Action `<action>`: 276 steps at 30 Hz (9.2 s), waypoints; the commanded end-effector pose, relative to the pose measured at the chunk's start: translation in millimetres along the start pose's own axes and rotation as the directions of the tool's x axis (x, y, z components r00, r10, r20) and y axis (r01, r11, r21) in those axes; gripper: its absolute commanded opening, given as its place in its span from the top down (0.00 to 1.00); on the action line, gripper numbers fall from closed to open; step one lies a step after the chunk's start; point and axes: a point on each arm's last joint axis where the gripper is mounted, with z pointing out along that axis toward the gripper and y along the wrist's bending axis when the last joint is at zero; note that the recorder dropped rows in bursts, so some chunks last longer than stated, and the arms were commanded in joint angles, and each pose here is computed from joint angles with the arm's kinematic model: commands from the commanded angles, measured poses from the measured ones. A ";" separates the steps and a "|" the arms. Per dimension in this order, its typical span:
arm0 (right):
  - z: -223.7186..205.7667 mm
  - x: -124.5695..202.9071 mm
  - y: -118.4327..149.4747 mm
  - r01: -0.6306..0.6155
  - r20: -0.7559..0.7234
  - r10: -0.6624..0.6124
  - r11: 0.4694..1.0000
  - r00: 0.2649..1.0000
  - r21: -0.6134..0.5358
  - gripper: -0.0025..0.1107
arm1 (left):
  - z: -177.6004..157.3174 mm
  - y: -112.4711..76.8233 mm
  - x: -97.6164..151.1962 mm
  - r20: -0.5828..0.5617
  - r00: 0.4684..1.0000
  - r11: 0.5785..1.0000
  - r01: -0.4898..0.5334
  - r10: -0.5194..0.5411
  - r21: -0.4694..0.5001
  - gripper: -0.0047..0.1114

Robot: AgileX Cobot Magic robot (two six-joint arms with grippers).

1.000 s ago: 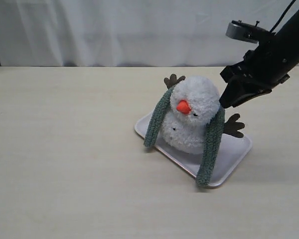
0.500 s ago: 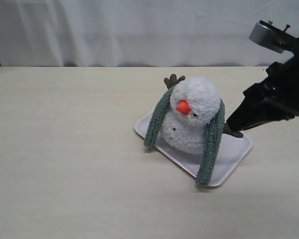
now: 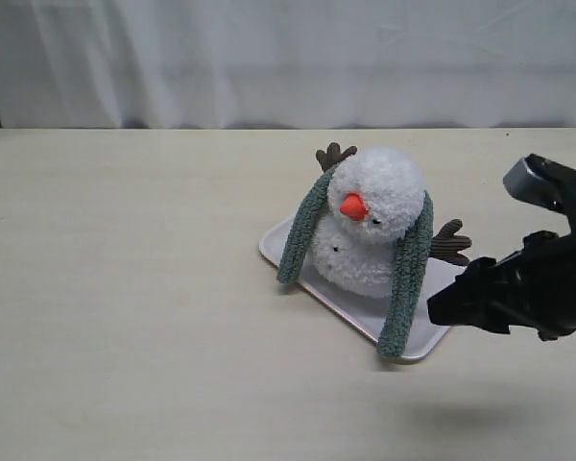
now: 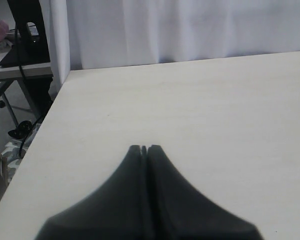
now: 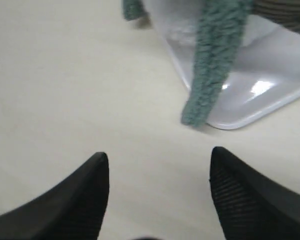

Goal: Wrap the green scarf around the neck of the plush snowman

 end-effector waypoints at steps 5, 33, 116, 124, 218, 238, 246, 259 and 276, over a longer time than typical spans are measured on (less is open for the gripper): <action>42.1 3.5 -25.9 -0.067 -0.062 0.069 0.997 0.996 0.039 0.48 | 0.0 0.0 -0.9 0.015 1.000 1.000 0.003 -0.003 -0.001 0.96; 108.9 -1.7 -20.3 -0.236 0.034 0.233 0.968 0.972 0.087 0.71 | 0.0 0.0 -0.5 0.011 1.000 1.000 0.003 -0.003 0.000 0.96; 33.8 -75.2 57.2 0.207 0.262 -0.534 0.665 0.804 0.718 0.30 | 0.0 0.0 -0.7 0.013 1.000 1.000 0.003 -0.003 -0.001 0.96; -12.8 -74.8 41.3 0.025 0.466 -0.408 0.773 0.785 0.634 0.45 | 0.0 0.0 -0.7 0.013 1.000 1.000 0.003 -0.003 -0.001 0.96; 66.1 -72.3 -132.8 -0.260 -0.071 0.284 0.934 0.956 0.244 0.69 | 0.0 0.0 -0.6 0.012 1.000 1.000 0.003 -0.003 -0.001 0.96; 85.3 -18.7 -92.8 -0.280 -0.020 0.308 0.887 0.951 0.367 0.69 | 0.0 0.0 -0.9 0.015 1.000 1.000 0.001 -0.001 -0.001 0.96; 87.1 -21.1 -88.2 -0.299 -0.009 0.320 0.895 0.947 0.332 0.69 | 0.0 0.0 -0.9 0.015 1.000 1.000 0.001 -0.001 -0.001 0.96; 98.5 -38.3 -105.5 -0.288 0.144 0.251 0.874 0.957 0.392 0.77 | 0.0 0.0 -0.7 0.013 1.000 1.000 0.001 -0.001 -0.001 0.96; 124.8 -75.4 -115.8 -0.176 0.070 0.161 0.913 0.984 0.367 0.93 | 0.0 0.0 -0.9 0.015 1.000 1.000 0.001 -0.001 -0.001 0.96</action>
